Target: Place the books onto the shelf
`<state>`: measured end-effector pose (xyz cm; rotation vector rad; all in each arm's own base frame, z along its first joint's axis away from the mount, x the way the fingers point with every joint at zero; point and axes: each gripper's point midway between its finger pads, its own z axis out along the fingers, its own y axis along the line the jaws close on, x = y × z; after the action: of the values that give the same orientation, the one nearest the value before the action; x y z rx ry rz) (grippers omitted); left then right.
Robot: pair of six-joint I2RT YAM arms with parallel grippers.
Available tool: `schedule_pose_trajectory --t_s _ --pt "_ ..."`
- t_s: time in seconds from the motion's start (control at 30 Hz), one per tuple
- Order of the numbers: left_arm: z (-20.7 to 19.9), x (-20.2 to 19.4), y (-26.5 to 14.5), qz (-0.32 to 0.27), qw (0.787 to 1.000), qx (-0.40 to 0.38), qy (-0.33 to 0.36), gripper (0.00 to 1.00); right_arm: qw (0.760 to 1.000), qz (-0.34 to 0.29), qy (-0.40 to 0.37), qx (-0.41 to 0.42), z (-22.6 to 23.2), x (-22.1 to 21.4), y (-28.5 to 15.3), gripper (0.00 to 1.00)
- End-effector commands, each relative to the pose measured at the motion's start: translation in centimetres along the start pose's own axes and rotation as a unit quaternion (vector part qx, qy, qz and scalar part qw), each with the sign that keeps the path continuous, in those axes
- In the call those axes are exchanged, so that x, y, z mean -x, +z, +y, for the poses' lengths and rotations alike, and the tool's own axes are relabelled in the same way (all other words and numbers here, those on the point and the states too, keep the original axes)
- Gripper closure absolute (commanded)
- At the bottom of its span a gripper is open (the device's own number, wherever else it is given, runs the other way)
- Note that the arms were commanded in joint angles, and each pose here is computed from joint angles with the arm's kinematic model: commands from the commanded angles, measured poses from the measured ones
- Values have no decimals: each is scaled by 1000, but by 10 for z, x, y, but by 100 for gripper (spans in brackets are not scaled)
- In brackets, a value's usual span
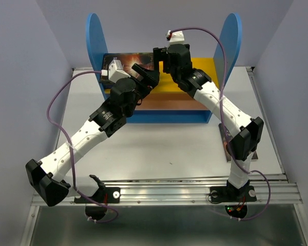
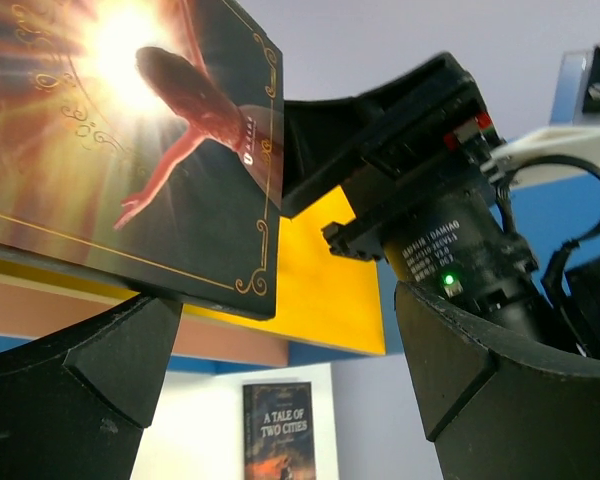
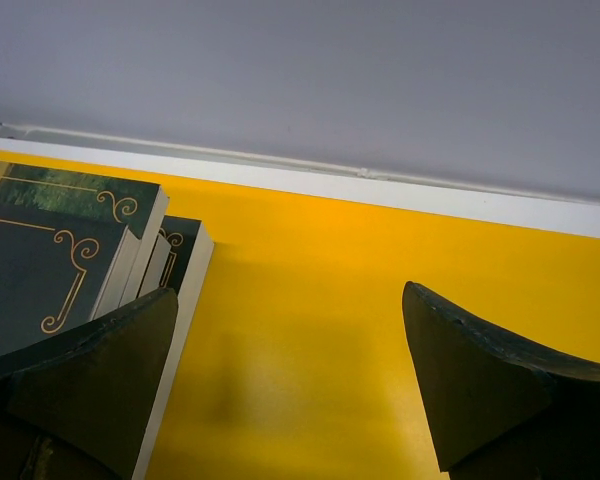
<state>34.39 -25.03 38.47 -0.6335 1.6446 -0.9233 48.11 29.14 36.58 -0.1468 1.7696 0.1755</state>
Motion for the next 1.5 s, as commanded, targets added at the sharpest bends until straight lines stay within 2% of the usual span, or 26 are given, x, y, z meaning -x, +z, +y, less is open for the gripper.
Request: schedule_pose_trajectory --t_s 0.0,0.1,0.27,0.4,0.43,0.5,0.53,0.67,0.7,0.9,1.1,1.47 --pt "-32 24 -26 -2 998 -57 27 1 999 -38 18 -28 -6 26 -6 0" --pt "-21 22 -42 20 996 -50 66 1 997 -48 18 -60 -24 35 -21 0" --pt "5 29 -54 37 989 -24 142 1 997 -52 13 -58 -35 42 -45 0" --pt "5 33 -54 68 976 -76 190 1 997 -44 4 -57 -45 33 -61 0" --pt "-4 25 -56 93 968 -117 201 1 998 -44 3 -55 -46 33 -65 0" --pt "-5 27 -53 111 956 -152 224 1 997 -50 3 -53 -50 38 -76 0" --pt "-13 16 -56 144 936 -197 253 1 997 -50 1 -56 -53 36 -78 0" --pt "-19 7 -58 181 894 -251 324 1 996 -57 -5 -70 -65 41 -91 0" --pt "-21 6 -59 184 890 -257 330 1 996 -59 -6 -71 -66 42 -93 0" --pt "-24 21 -64 152 888 -258 348 1 995 -71 0 -66 -71 47 -107 0" --pt "-14 28 -60 148 886 -235 371 1 995 -78 2 -68 -76 53 -115 0" --pt "6 10 -67 171 858 -268 403 1 995 -84 3 -61 -74 57 -117 0"
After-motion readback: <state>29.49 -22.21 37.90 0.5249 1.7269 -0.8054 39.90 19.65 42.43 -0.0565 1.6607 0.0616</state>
